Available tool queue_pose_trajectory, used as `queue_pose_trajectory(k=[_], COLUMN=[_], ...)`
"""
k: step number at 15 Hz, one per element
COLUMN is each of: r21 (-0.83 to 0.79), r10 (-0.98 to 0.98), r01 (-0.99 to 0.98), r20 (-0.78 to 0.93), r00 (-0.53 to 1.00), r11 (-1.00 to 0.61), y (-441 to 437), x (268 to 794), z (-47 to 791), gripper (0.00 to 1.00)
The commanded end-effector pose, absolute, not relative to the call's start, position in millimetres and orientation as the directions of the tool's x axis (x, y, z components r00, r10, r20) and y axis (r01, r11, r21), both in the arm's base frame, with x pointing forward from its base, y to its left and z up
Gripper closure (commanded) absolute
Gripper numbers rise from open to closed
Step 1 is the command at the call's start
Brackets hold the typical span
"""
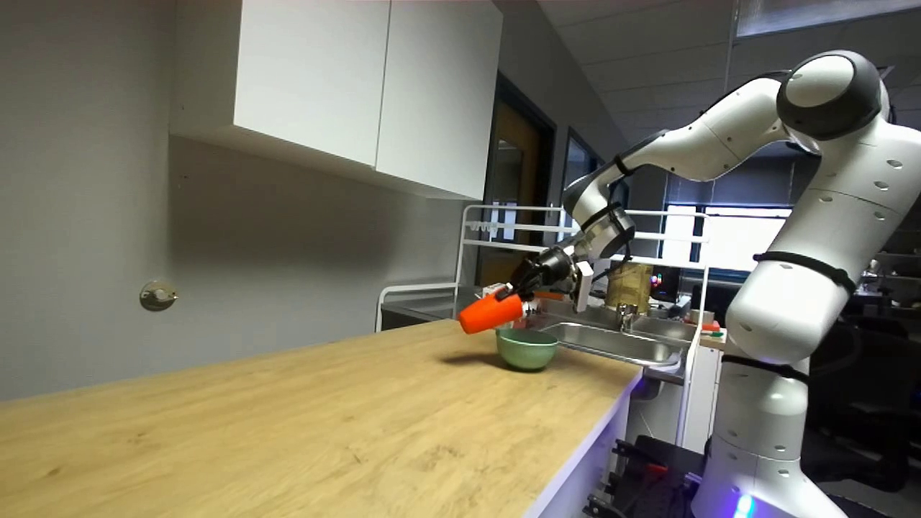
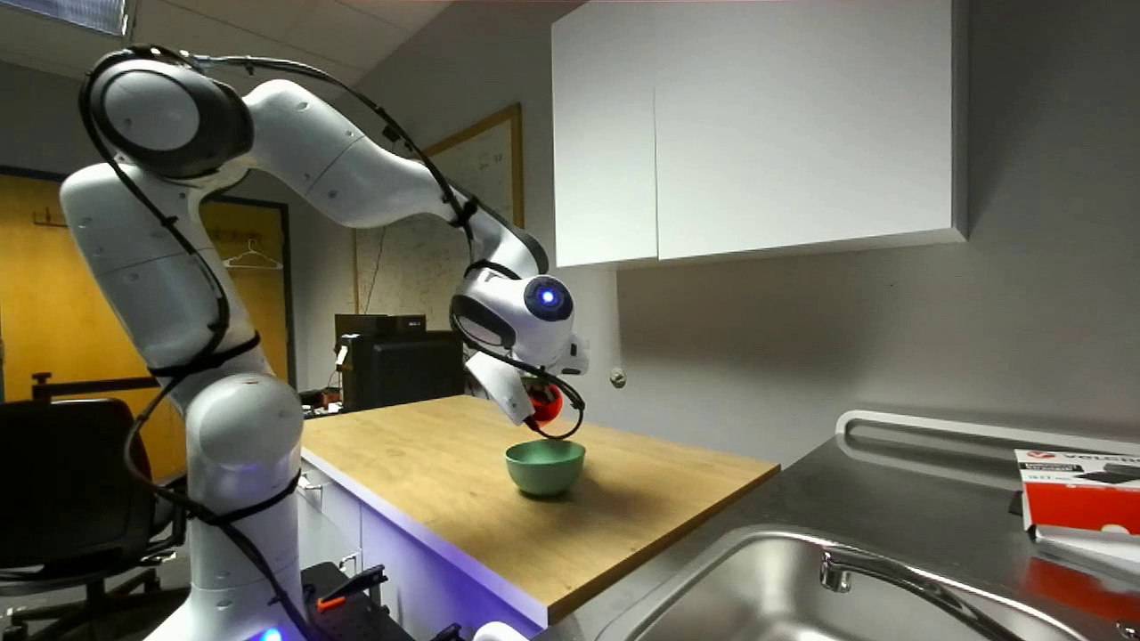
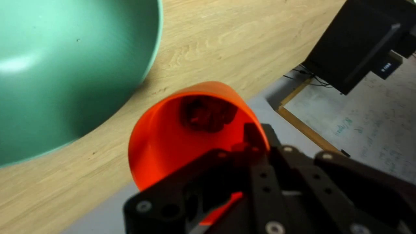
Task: Empty the cup into the bowl
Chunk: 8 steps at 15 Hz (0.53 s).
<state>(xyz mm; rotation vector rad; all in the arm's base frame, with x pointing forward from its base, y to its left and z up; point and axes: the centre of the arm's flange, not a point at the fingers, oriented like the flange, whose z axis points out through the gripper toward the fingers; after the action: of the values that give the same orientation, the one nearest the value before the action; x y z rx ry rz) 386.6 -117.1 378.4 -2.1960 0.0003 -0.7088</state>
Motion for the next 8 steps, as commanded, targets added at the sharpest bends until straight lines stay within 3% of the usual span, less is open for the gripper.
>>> queue_pose_trajectory(k=[1, 8], r21=[-0.743, -0.766], r10=[-0.266, -0.307], r01=[0.344, 0.513], r20=[0.566, 0.632], r00=[0.780, 0.712], r11=[-0.574, -0.387], y=[-125.9, -127.0], x=[375.4, 377.3], z=[369.6, 358.8], gripper=[0.98, 0.98])
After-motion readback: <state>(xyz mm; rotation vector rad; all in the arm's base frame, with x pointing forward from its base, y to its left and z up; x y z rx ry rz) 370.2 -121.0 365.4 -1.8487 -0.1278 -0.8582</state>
